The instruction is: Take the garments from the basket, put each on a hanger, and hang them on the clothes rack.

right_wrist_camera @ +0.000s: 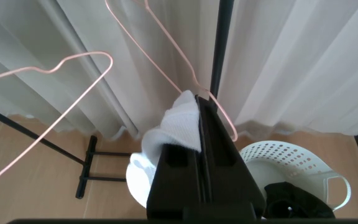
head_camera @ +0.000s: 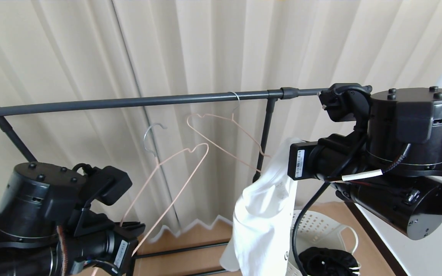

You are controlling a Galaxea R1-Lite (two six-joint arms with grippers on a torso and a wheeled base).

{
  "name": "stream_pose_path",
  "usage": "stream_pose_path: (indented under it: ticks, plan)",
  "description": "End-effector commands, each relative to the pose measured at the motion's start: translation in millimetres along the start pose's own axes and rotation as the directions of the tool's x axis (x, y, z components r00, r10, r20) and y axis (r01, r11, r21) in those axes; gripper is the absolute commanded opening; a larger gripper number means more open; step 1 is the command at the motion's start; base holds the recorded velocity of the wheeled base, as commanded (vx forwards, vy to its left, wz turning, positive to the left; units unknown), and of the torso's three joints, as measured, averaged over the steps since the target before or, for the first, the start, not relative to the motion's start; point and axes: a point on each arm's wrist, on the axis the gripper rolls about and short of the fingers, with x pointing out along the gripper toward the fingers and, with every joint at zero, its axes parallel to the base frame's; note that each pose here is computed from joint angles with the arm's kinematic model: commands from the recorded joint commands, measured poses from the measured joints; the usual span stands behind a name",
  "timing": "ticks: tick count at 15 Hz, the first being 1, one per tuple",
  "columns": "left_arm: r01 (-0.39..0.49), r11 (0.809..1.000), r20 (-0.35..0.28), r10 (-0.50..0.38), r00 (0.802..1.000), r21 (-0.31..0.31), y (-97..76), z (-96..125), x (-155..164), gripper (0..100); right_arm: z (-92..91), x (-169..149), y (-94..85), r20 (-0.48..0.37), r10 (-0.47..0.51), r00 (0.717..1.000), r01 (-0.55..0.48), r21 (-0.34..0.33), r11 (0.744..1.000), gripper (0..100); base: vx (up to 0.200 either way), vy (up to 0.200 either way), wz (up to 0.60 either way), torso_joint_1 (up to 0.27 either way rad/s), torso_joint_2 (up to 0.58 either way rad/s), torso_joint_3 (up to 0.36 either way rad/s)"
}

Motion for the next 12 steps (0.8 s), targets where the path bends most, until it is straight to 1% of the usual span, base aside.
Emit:
stream_pose_path:
  ticks: [1,2,3,4,7,8,9,11,12]
  plan:
    - [0.009,1.000,0.024,-0.009,1.000,-0.007,5.6,-5.5,-9.7,0,0.1,0.2,-0.4,0.000,-0.002,1.000,0.002,0.000,1.000,0,0.000,0.000,0.00,0.000,0.00,0.000]
    - [0.044,0.999,0.045,-0.045,0.998,0.018,7.7,-11.0,-12.8,0,0.4,-0.2,-0.5,0.001,-0.001,1.000,0.001,0.001,1.000,0,0.000,0.000,0.00,0.000,0.00,0.000]
    - [0.057,0.998,0.058,-0.060,0.997,0.040,10.1,-15.0,-11.5,0,0.5,0.1,-0.9,0.001,-0.003,1.000,0.003,0.001,1.000,0,0.000,0.000,0.00,0.000,0.00,0.000]
    - [0.070,0.993,0.087,-0.078,0.993,0.093,15.4,-21.8,-8.1,0,-0.1,0.9,-1.6,-0.001,-0.006,1.000,0.006,0.000,1.000,0,0.000,0.000,0.00,0.000,0.00,0.000]
    - [0.055,0.986,0.137,-0.078,0.988,0.159,29.4,-30.0,-3.6,0,-0.4,1.5,-1.7,-0.002,-0.008,1.000,0.008,0.000,1.000,0,0.000,0.000,0.00,0.000,0.00,0.000]
    - [0.060,0.985,0.137,-0.083,0.987,0.161,29.7,-30.3,-3.5,0,-0.4,1.5,-1.7,-0.002,-0.008,1.000,0.008,0.000,1.000,0,0.000,0.000,0.00,0.000,0.00,0.000]
    - [0.105,0.979,0.159,-0.133,0.978,0.174,32.7,-30.8,-7.2,0,-1.1,2.6,-1.1,-0.005,-0.009,1.000,0.009,-0.002,1.000,0,0.000,0.000,0.00,0.000,0.00,0.000]
    - [0.135,0.967,0.179,-0.176,0.968,0.217,33.5,-33.7,-12.6,0,-1.7,6.4,-4.1,-0.008,-0.025,1.000,0.025,-0.003,1.000,0,0.000,0.000,0.00,0.000,0.00,0.000]
    - [0.167,0.951,0.171,-0.216,0.961,0.262,33.1,-40.0,-13.6,0,-2.5,10.1,-6.2,-0.012,-0.038,0.999,0.038,-0.006,0.999,0,0.000,0.000,0.00,0.000,0.00,0.000]
